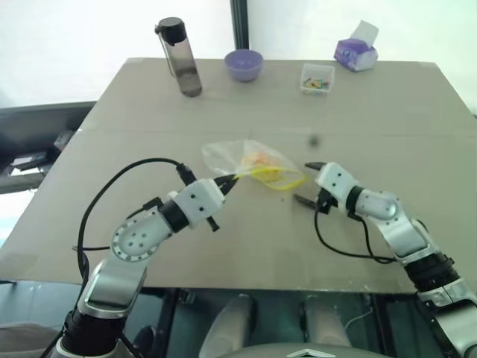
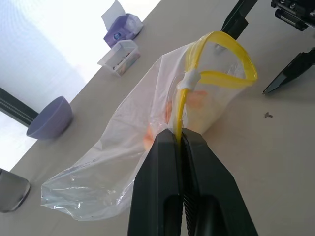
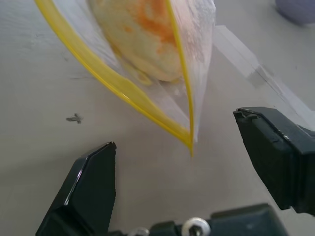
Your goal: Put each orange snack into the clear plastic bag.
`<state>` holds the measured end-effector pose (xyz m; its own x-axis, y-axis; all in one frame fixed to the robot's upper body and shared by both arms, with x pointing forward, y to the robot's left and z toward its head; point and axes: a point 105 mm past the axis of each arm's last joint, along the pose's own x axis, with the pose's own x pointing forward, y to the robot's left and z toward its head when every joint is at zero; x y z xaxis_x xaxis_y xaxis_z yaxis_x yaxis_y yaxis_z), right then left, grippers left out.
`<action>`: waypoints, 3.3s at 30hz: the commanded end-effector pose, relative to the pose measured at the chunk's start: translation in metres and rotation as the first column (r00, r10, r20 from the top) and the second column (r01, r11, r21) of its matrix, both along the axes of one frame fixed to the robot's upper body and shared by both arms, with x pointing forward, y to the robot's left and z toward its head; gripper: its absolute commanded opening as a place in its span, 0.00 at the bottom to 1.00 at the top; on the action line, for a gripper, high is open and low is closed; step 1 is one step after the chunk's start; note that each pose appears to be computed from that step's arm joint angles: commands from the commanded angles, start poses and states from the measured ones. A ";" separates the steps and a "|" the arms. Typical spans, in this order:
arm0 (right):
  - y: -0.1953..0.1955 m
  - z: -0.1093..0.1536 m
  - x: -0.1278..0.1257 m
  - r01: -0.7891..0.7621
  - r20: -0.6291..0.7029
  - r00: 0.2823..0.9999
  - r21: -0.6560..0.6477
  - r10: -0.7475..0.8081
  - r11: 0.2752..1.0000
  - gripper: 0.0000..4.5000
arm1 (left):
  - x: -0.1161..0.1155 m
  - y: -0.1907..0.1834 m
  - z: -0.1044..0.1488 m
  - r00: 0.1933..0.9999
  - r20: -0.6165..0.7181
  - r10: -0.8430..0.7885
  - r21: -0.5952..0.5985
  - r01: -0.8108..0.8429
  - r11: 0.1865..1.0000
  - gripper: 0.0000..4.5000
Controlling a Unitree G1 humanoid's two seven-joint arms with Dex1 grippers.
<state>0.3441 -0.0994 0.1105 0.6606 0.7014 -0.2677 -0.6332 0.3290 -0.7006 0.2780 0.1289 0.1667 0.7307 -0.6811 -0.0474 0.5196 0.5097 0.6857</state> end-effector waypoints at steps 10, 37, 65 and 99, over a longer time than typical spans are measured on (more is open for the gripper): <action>-0.007 0.031 0.007 0.030 0.117 0.992 0.057 -0.036 0.998 0.01 | 0.001 0.006 0.010 0.999 0.046 0.006 0.010 -0.007 1.000 0.01; -0.042 0.098 -0.022 0.053 0.115 0.993 -0.130 -0.038 0.990 0.42 | 0.029 -0.019 0.018 0.981 0.152 -0.118 0.151 0.095 0.984 0.01; 0.047 0.135 -0.043 -0.278 0.135 0.951 -0.015 0.278 0.960 0.42 | 0.026 -0.034 0.043 0.981 0.164 -0.101 0.063 0.092 0.994 0.01; 0.072 0.123 -0.045 -0.357 0.171 0.916 -0.068 0.364 0.932 0.01 | 0.024 -0.032 0.038 0.987 0.135 -0.087 0.040 0.082 0.996 0.01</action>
<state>0.3031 -0.0301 0.2237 0.4100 0.8827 -0.2295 -0.6023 0.0731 -0.7949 0.3083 0.0990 0.1928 0.6829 -0.7303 -0.0173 0.4872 0.4377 0.7557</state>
